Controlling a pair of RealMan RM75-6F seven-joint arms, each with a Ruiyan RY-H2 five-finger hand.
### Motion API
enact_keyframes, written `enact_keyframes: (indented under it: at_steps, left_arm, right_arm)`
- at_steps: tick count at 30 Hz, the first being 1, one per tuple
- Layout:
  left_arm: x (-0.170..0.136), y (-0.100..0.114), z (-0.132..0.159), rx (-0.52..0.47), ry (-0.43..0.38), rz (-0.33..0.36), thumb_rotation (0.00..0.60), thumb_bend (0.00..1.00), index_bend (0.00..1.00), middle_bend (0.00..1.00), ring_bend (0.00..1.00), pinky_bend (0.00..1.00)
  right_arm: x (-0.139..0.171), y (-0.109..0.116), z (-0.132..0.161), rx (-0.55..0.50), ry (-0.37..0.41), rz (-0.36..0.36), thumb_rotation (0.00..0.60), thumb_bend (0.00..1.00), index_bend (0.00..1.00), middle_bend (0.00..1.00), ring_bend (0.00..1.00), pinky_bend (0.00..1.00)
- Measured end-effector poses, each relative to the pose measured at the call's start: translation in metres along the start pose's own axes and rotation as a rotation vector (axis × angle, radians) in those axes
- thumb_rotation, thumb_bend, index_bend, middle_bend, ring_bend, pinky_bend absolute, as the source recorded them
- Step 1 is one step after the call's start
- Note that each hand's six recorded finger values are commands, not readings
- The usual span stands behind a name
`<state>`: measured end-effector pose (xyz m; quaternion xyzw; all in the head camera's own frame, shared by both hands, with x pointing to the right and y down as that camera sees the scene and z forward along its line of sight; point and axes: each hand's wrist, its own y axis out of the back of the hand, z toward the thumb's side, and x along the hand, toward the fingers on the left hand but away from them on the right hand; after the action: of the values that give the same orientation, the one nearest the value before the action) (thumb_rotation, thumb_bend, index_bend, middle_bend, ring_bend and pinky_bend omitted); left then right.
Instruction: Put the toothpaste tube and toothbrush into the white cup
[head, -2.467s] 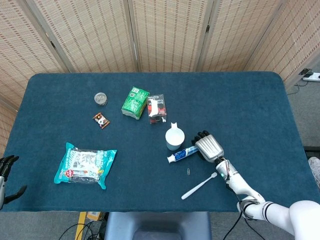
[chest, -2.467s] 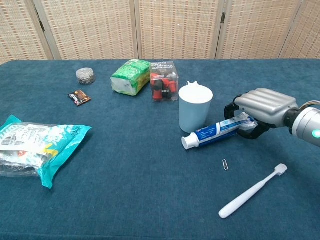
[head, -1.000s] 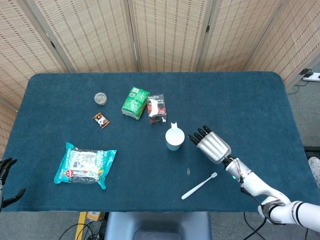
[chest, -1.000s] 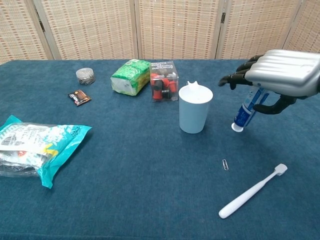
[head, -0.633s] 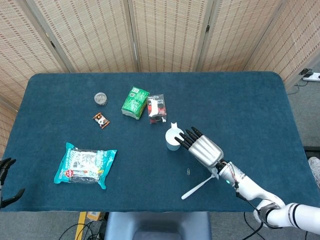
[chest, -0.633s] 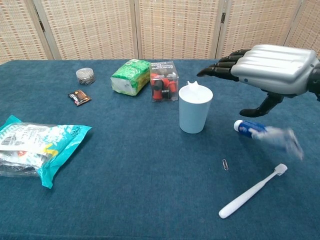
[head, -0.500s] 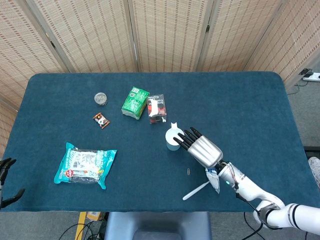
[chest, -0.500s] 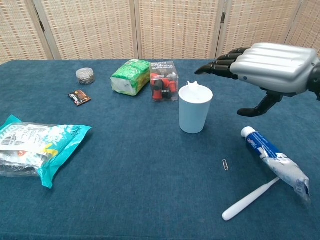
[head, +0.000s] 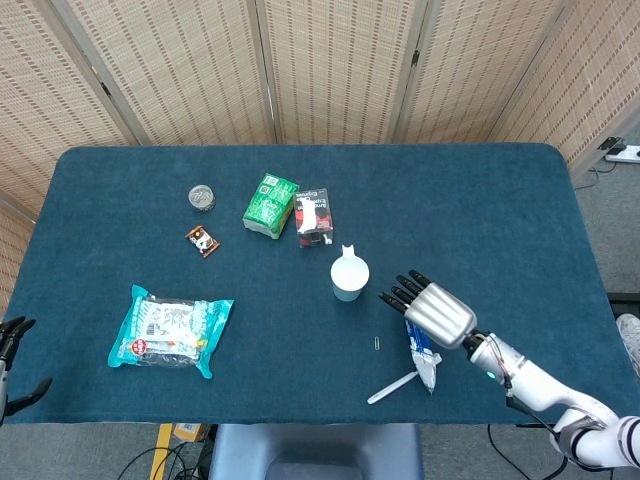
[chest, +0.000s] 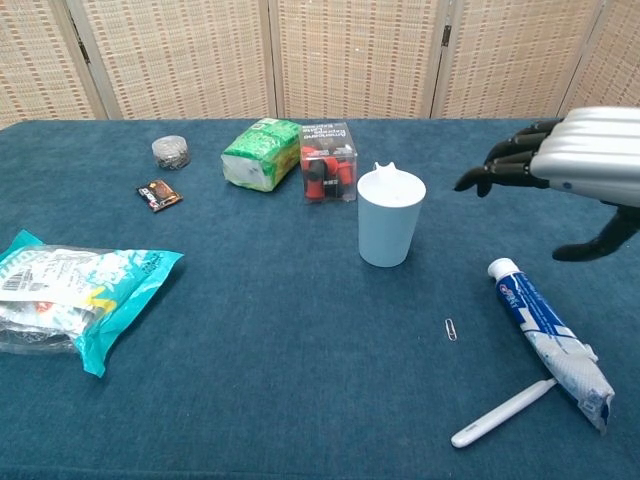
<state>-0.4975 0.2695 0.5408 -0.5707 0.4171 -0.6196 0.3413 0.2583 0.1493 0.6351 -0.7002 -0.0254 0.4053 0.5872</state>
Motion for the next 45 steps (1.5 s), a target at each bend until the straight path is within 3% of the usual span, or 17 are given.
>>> enact_keyframes:
  at_steps: [12,18,28,36,39,45]
  left_arm:
    - [0.006,0.001,0.016,0.001,-0.036,-0.004,0.600,0.25,0.18,0.14,0.14,0.20]
    - [0.006,0.000,0.014,0.001,-0.030,-0.009,0.600,0.25,0.18,0.14,0.14,0.20]
    - [0.003,-0.004,0.006,0.002,-0.004,-0.026,0.600,0.25,0.18,0.13,0.14,0.20]
    - [0.002,-0.007,0.003,0.001,0.001,-0.035,0.600,0.25,0.18,0.12,0.14,0.20]
    - [0.003,-0.007,0.002,0.001,0.001,-0.034,0.600,0.25,0.18,0.12,0.14,0.20]
    - [0.003,-0.009,0.002,0.002,0.002,-0.040,0.600,0.25,0.18,0.12,0.14,0.20]
  right_arm:
    - [0.031,-0.032,0.010,0.130,0.137,0.070,0.600,0.04,0.21,0.27,0.17,0.22]
    - [0.022,-0.050,0.015,0.188,0.177,0.105,0.600,0.04,0.21,0.27,0.17,0.22]
    - [-0.002,-0.066,0.027,0.261,0.219,0.097,0.600,0.08,0.25,0.28,0.17,0.18]
    - [-0.012,-0.075,0.034,0.280,0.241,0.082,0.600,0.16,0.42,0.37,0.19,0.18]
    - [-0.013,-0.076,0.034,0.273,0.239,0.063,0.600,0.22,0.55,0.46,0.26,0.18]
    - [-0.013,-0.075,0.029,0.237,0.220,0.029,0.600,0.25,0.67,0.57,0.34,0.18]
